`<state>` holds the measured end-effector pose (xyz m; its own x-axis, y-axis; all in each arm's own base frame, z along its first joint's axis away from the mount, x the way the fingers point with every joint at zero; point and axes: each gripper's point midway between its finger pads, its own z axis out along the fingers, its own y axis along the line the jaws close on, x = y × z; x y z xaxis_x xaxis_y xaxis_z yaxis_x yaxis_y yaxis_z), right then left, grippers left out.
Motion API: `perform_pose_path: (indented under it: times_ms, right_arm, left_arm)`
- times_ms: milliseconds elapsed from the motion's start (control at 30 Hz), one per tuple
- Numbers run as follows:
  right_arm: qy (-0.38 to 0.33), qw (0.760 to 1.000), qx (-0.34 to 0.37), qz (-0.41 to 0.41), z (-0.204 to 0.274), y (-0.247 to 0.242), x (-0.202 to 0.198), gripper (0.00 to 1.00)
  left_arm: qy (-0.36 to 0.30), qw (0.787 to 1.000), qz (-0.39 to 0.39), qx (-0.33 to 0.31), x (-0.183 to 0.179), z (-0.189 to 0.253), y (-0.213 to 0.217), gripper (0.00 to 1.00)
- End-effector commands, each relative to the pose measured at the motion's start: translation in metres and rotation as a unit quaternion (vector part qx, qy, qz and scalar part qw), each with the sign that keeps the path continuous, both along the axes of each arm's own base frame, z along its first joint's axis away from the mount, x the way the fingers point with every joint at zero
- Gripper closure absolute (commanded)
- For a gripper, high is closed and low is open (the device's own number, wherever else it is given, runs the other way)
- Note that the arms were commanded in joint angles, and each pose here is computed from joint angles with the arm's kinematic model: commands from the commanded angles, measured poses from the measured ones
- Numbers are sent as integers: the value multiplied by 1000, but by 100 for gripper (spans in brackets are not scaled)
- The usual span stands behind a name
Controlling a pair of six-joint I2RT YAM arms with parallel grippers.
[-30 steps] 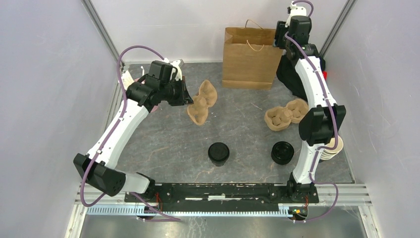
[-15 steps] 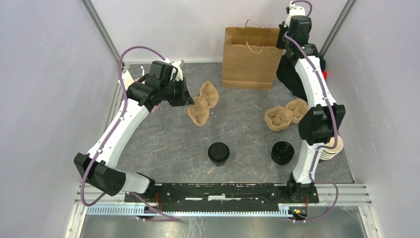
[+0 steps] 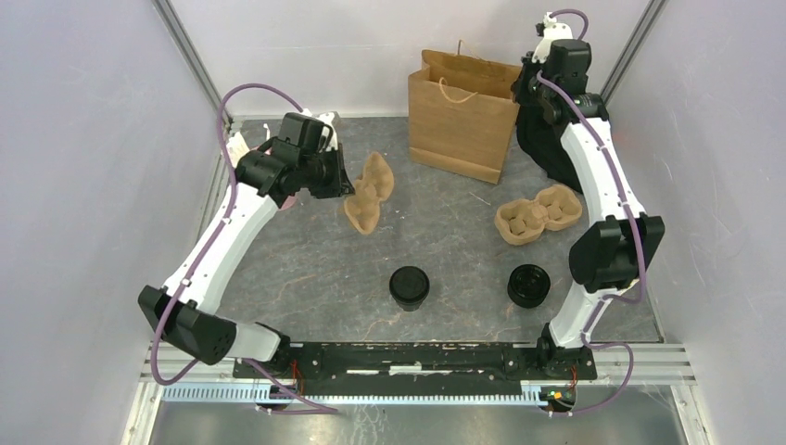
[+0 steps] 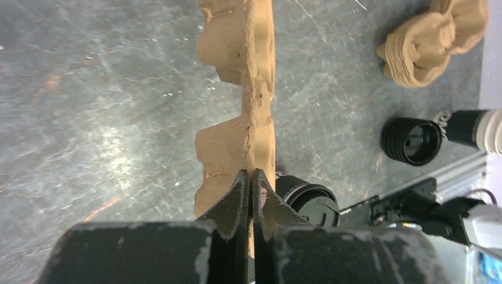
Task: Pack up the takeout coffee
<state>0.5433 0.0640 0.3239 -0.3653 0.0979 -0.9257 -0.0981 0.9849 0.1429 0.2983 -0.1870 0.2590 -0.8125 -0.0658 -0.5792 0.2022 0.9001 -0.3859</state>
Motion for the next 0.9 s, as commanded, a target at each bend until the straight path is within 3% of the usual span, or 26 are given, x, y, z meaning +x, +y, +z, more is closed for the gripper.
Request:
perform_pose_path:
  times_ms: [0,233,533,867]
  right_arm:
    - [-13,997,40,64,27,37,-30,100]
    - [23,984,54,169,18,100,-78,100]
    - [40,961,52,268,-2,156,-145,100]
    - [38,962,40,267,-11,145,-179,100]
  left_arm:
    - [-84,994,69,11,5,53,30,98]
    - [-161,979,128,6,10,99,52,98]
    - [-312,932,175,-51,-5,217,78,98]
    - [-338,924,169,-67,-12,231,79,98]
